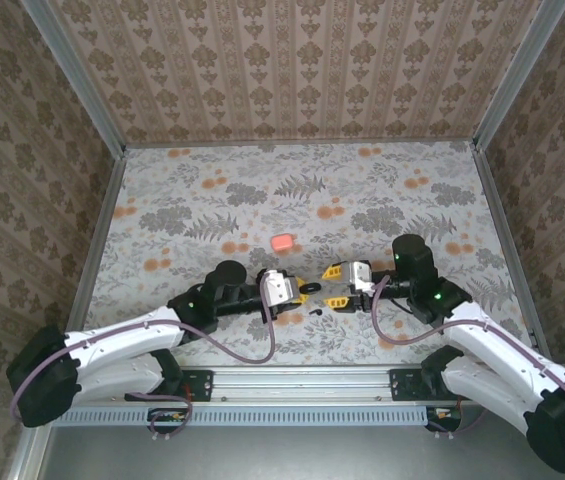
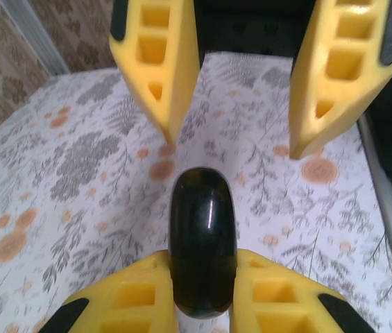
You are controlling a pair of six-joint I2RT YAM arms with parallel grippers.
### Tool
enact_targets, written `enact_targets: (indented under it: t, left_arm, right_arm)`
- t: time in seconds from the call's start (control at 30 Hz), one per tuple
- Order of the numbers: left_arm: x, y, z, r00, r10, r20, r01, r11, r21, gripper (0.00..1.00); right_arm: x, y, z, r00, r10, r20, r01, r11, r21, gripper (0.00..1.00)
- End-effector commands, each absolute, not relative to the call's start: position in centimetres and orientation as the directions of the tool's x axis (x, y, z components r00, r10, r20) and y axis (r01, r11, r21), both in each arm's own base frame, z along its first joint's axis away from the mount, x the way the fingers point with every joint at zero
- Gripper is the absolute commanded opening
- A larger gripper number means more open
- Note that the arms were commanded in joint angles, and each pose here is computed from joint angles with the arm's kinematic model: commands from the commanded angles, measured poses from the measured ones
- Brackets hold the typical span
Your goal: Insert wireless bluetooth earbuds into charging case
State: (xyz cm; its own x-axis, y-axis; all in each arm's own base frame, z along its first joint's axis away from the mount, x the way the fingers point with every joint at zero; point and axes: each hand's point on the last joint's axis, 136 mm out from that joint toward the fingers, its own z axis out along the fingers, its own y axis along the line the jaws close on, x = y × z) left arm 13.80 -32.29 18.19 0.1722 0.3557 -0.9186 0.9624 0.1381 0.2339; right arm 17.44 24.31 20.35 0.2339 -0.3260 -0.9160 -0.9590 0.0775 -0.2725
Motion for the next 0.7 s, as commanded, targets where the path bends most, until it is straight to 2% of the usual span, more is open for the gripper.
enact_targets:
  t: [0.0,0.37,0.67]
  left_arm:
    - [14.2,-31.2,17.0,0.185,0.479,-0.858,0.951,0.133,0.280,0.15]
    - [13.5,-31.4,16.7,0.204,0.503,-0.840,0.956,0.081,0.281,0.15]
    - [13.3,-31.8,16.6,0.199,0.493,-0.847,0.961,0.072,0.267,0.15]
  right_arm:
    - [18.1,24.2,19.1,0.241,-0.443,-0.864,-0.947,0.089,-0.309,0.53]
    - [18.4,26.8,17.7,0.283,-0.468,-0.837,-0.950,-0.018,-0.311,0.54]
    - [17.9,28.4,17.3,0.271,-0.431,-0.861,-0.963,-0.113,-0.246,0.42]
